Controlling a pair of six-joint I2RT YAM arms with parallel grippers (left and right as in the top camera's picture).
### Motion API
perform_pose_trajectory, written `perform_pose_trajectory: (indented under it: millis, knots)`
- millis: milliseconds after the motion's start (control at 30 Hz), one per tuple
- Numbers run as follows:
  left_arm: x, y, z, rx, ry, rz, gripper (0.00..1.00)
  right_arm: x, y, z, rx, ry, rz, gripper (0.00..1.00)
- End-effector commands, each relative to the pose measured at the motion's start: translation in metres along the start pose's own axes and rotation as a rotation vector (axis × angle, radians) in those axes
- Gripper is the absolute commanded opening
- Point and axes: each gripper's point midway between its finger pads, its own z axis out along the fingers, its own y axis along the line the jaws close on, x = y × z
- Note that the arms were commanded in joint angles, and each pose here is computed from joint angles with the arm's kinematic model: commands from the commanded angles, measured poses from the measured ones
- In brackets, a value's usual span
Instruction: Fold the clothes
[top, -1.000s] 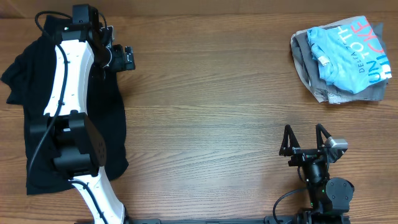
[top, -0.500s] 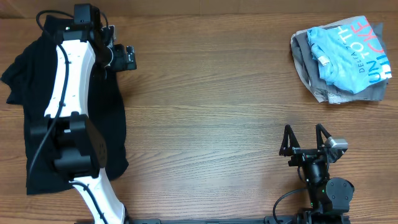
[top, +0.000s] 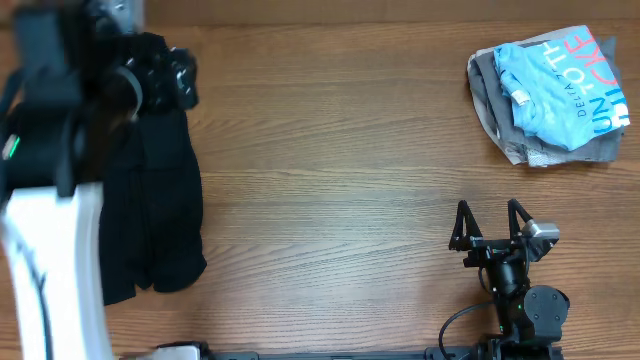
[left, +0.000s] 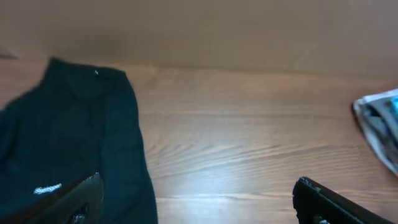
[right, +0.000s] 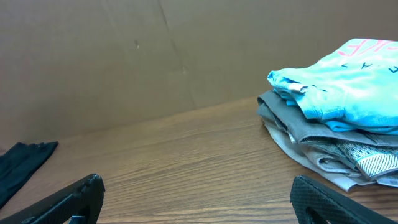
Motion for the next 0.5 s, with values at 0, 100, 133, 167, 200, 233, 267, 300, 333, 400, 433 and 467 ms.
perform_pose_trajectory:
  millis: [0,100,133,167,200,233,267,300,333,400,433,467]
  knots:
    - [0.006,0.002,-0.047,-0.044,-0.052,0.000,1.00,0.002,-0.002,0.000,0.006,-0.005,0.004,1.00]
    - [0.015,0.011,-0.076,-0.113,-0.076,0.006,1.00,0.002,-0.002,0.000,0.006,-0.005,0.004,1.00]
    - [0.016,0.011,-0.080,-0.116,-0.080,0.007,1.00,0.002,-0.002,0.000,0.006,-0.005,0.004,1.00]
    - [0.016,0.010,-0.085,-0.115,-0.091,0.009,1.00,0.002,-0.002,0.000,0.006,-0.005,0.004,1.00]
    - [0.015,0.009,-0.090,-0.113,-0.107,0.013,1.00,0.002,-0.002,0.000,0.006,-0.005,0.004,1.00]
    - [0.015,0.008,-0.096,-0.110,-0.123,0.014,1.00,0.002,-0.002,0.000,0.006,-0.005,0.004,1.00]
    - [0.015,0.007,-0.100,-0.107,-0.135,0.015,1.00,0.002,-0.002,0.000,0.006,-0.005,0.004,1.00]
    - [0.014,0.006,-0.104,-0.101,-0.158,0.017,1.00,0.002,-0.002,0.000,0.006,-0.005,0.004,1.00]
    - [0.011,0.003,-0.106,-0.086,-0.189,0.021,1.00,0.002,-0.002,0.000,0.006,-0.005,0.004,1.00]
    - [0.005,-0.002,-0.108,-0.055,-0.270,0.032,1.00,0.002,-0.002,0.000,0.006,-0.005,0.004,1.00]
    - [0.002,-0.005,-0.108,-0.039,-0.312,0.039,1.00,0.002,-0.002,0.000,0.006,-0.005,0.004,1.00]
    - [-0.001,-0.008,-0.107,-0.015,-0.360,0.048,1.00,0.002,-0.002,0.000,0.006,-0.005,0.004,1.00]
